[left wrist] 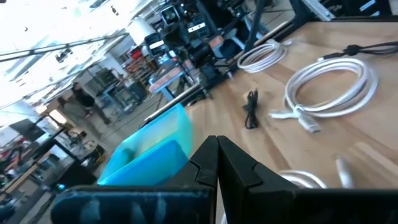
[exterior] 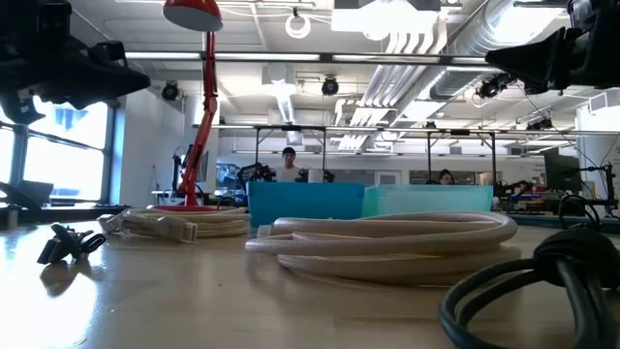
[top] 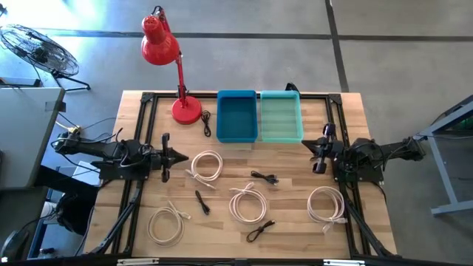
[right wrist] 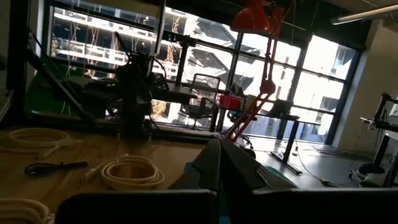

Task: Pick & Place USB Port
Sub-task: Put the black USB cable into the blue bin

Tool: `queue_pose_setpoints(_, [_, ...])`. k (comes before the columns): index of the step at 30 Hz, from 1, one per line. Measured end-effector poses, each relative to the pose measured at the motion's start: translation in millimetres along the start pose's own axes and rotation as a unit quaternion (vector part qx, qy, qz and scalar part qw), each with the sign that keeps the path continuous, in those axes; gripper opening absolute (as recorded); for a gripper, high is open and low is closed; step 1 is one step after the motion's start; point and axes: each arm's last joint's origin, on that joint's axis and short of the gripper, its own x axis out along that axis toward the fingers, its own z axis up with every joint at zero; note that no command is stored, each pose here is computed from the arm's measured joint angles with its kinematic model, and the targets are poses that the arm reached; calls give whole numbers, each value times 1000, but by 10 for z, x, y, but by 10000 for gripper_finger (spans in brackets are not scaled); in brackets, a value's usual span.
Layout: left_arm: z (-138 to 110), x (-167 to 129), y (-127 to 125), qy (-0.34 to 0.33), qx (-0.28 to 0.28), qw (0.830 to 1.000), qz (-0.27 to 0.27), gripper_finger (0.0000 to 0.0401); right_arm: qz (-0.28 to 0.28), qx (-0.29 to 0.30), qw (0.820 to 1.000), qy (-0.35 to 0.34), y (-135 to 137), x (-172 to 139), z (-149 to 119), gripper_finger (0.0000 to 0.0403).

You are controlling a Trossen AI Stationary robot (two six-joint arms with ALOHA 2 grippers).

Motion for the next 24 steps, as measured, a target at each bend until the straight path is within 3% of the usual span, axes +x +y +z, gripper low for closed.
queue_pose_setpoints(3, [2, 0, 12, 5, -4, 1000, 15, 0, -30, -3, 1000, -6, -25, -1, 29, 0])
queue_pose_setpoints(6, [-5, -1, 20, 16, -4, 999, 30, 0, -36, -53, 998, -8, -46, 2, 99, 0])
queue_pose_setpoints(12, [-9, -1, 27, 23, -4, 999, 41, 0, -69, -113, 991, -35, -222, 16, 697, 0])
queue_pose_setpoints(19, [-38, -6, 44, 56, -43, 994, 83, 0, -85, -81, 987, 112, -399, 127, 1358, 0])
queue_pose_setpoints(24, [-43, -10, 64, 71, -42, 990, 114, 0, -75, -73, 958, 266, -417, 243, 1573, 0])
